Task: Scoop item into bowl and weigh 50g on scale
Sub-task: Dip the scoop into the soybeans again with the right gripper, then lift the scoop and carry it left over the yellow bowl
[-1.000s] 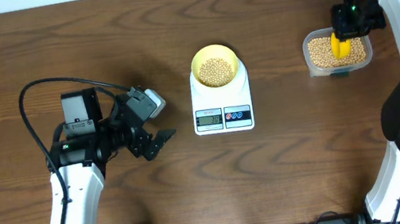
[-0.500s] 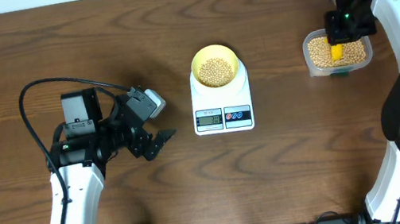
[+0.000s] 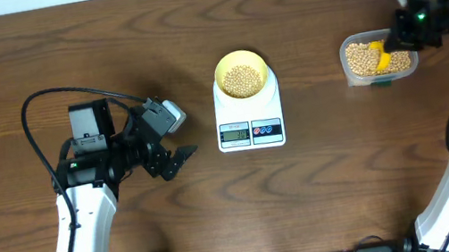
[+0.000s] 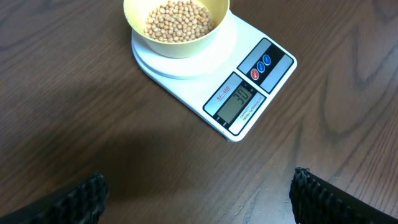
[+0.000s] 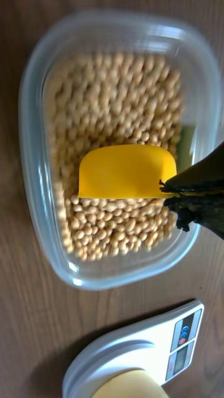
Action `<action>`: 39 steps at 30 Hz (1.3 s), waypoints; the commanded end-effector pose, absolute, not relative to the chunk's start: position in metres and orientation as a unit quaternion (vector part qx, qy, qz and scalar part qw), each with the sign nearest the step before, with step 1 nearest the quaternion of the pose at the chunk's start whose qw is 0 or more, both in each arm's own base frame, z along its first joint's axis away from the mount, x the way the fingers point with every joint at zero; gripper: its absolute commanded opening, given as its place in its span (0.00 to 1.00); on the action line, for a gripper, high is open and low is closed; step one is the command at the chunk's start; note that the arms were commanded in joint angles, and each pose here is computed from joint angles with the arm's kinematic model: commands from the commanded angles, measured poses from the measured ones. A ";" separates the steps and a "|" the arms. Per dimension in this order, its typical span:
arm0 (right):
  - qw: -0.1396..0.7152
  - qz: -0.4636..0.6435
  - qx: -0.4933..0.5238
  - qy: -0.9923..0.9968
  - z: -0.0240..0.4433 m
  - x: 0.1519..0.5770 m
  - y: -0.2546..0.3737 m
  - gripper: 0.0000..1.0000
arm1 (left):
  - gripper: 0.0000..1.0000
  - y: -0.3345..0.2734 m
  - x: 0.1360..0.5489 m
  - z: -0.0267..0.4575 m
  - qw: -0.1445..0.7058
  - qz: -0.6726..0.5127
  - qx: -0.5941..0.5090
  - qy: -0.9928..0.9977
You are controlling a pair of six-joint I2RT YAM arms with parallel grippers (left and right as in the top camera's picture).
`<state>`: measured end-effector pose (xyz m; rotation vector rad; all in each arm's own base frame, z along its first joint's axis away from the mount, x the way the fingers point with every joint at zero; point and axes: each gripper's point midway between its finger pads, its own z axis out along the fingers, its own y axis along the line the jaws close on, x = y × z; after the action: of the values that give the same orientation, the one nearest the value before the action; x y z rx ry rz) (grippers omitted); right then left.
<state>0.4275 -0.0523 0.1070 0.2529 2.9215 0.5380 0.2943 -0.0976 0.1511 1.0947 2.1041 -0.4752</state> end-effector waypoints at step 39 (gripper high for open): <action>0.124 0.470 -0.026 0.874 0.177 0.439 0.081 0.01 | 0.95 -0.099 0.292 0.153 0.358 -0.189 0.423 0.811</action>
<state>0.4376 0.0504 0.1688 -0.0424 2.5641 1.3057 0.2943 -0.0976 0.1511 1.0947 2.1041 -0.4752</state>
